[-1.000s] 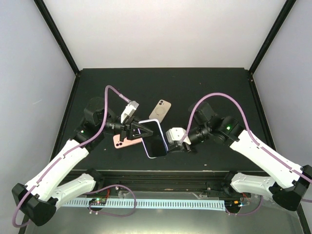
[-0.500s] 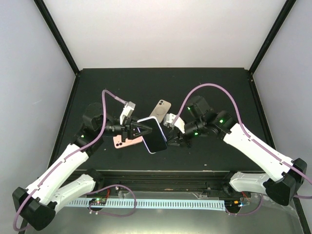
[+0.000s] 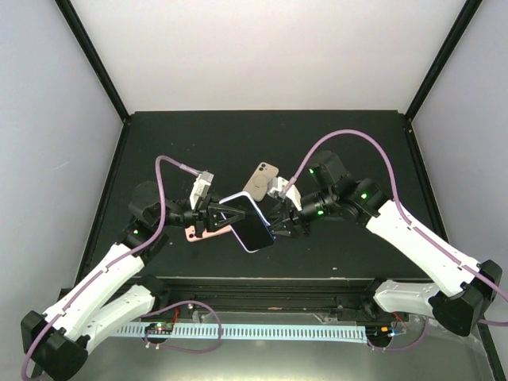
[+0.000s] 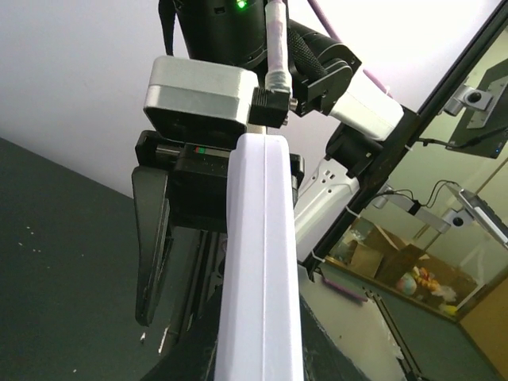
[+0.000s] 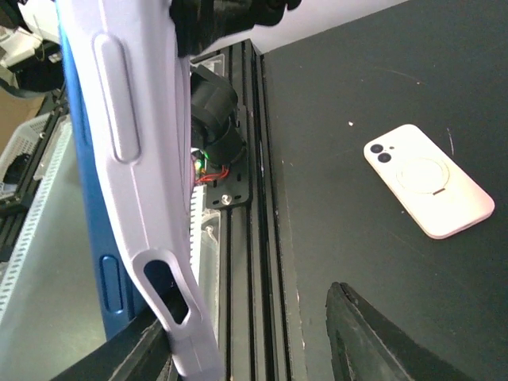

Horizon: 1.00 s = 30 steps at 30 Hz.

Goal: Take the phone out of the phone case
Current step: Remove the phone case from the phone.

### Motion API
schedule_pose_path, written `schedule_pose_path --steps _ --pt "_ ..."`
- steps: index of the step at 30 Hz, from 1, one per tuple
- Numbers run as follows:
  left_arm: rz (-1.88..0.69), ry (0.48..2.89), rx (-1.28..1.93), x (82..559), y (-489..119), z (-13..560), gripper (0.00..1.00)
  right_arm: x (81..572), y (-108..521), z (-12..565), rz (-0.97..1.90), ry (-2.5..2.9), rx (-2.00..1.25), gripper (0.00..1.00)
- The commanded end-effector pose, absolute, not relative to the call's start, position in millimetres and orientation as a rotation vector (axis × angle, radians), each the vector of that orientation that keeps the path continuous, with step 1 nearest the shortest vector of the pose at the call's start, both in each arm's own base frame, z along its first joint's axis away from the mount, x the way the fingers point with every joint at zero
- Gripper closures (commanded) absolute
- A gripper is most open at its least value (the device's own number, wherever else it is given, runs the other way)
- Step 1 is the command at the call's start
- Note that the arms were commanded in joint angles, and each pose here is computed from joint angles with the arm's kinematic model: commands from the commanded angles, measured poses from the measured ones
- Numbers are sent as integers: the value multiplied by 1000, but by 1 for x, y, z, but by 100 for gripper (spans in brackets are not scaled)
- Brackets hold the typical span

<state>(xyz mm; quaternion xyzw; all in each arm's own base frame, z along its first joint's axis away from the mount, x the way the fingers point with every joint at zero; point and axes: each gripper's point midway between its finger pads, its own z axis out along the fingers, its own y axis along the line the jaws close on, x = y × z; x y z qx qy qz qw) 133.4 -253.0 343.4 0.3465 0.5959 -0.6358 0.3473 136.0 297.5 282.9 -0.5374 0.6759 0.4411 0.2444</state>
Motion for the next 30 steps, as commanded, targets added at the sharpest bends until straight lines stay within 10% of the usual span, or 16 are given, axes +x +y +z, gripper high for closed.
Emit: schedule_pose_path --steps 1,8,14,18,24,30 --pt "-1834 1605 1018 98 -259 323 98 165 323 357 1220 1532 -1356 53" --pt "-1805 1649 967 109 -270 307 99 163 330 363 1323 1547 -1326 57" --pt "-1692 1675 802 142 -274 307 98 154 325 356 1383 1591 -1336 95" --pt "-1506 1750 641 182 -273 305 95 163 311 346 1417 1688 -1240 99" --pt "-1176 1739 389 243 -251 326 27 209 275 304 1418 1931 -941 99" --pt "-905 1784 189 275 -221 309 19 239 240 237 1412 2136 -654 99"
